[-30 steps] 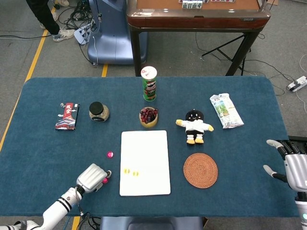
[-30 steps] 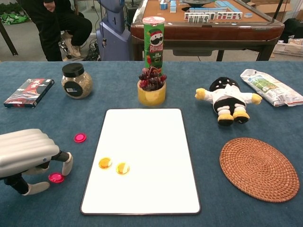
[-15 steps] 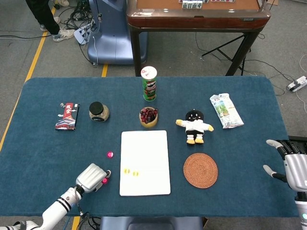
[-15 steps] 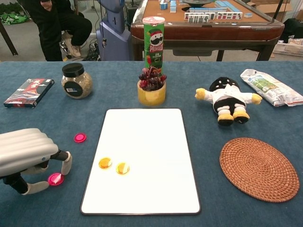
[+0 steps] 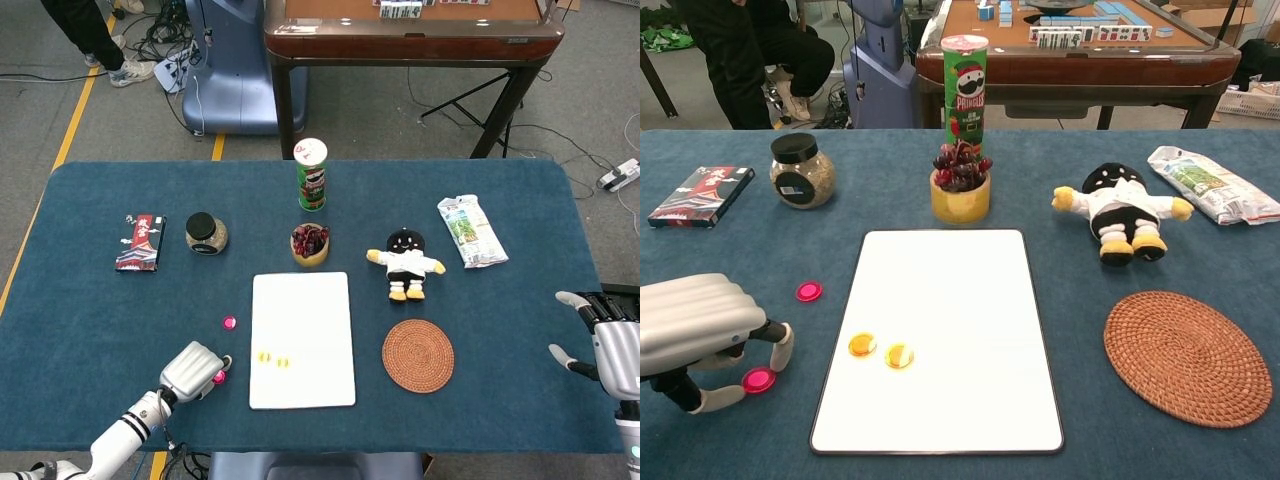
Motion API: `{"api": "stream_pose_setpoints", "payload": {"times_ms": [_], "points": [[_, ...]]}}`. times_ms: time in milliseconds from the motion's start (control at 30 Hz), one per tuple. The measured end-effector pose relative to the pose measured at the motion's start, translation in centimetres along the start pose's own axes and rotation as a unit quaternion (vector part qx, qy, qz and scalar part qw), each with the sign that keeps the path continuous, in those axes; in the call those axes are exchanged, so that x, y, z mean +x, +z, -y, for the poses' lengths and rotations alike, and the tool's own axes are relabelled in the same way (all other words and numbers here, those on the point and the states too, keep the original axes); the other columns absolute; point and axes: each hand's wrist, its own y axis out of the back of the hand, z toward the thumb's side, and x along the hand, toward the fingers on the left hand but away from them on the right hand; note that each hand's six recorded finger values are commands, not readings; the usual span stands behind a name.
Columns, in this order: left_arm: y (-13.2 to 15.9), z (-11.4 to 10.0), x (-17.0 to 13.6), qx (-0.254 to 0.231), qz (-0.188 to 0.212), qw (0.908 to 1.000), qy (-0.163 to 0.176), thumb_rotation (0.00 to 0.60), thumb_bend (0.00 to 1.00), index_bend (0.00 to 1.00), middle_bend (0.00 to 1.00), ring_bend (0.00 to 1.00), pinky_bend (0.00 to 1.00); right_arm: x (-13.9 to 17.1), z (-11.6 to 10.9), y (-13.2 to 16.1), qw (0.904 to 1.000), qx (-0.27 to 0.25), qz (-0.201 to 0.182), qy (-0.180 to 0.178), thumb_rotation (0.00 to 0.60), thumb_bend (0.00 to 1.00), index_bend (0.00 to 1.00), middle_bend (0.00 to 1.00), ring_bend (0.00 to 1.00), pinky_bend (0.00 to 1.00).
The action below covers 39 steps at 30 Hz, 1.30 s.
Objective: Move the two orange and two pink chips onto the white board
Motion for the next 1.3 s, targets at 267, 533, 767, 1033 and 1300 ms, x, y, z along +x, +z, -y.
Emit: {"api": "stream_pose_setpoints", "payload": {"times_ms": [267,533,767,1033,1300], "points": [[0.1,0.0,0.0,-0.002,0.000,1.0000,0.000,0.600,0.39,0.55,1.00,0.97,1.00,0.0,0.0,0.0,1.0000,0.000,0.000,0.000,0.600,0.02,0.28,0.31,0.23,0.37],[0.1,0.0,0.0,-0.007,0.001,1.0000,0.000,0.600,0.46,0.56,1.00,0.97,1.00,0.0,0.0,0.0,1.0000,0.000,0.000,0.000,0.600,0.02,0.28,0.31,0.23,0.37],[0.2,-0.5,0.0,-0.019,0.002,0.9998,0.006,0.600,0.46,0.56,1.00,0.97,1.00,0.0,-0.1,0.0,1.0000,-0.001,0.000,-0.001,0.600,0.02,0.28,0.31,0.23,0.37],[0.1,-2.0,0.2,-0.025,0.002,0.9994,0.024,0.600,0.46,0.56,1.00,0.97,1.00,0.0,-0.1,0.0,1.0000,-0.002,0.000,-0.001,0.600,0.02,0.28,0.31,0.23,0.37],[-0.2,-5.2,1.5,-0.017,0.000,0.9981,0.059,0.600,0.46,0.55,1.00,0.97,1.00,0.1,-0.2,0.0,1.0000,-0.003,-0.001,-0.004,0.600,0.02,0.28,0.31,0.23,0.37]]}}
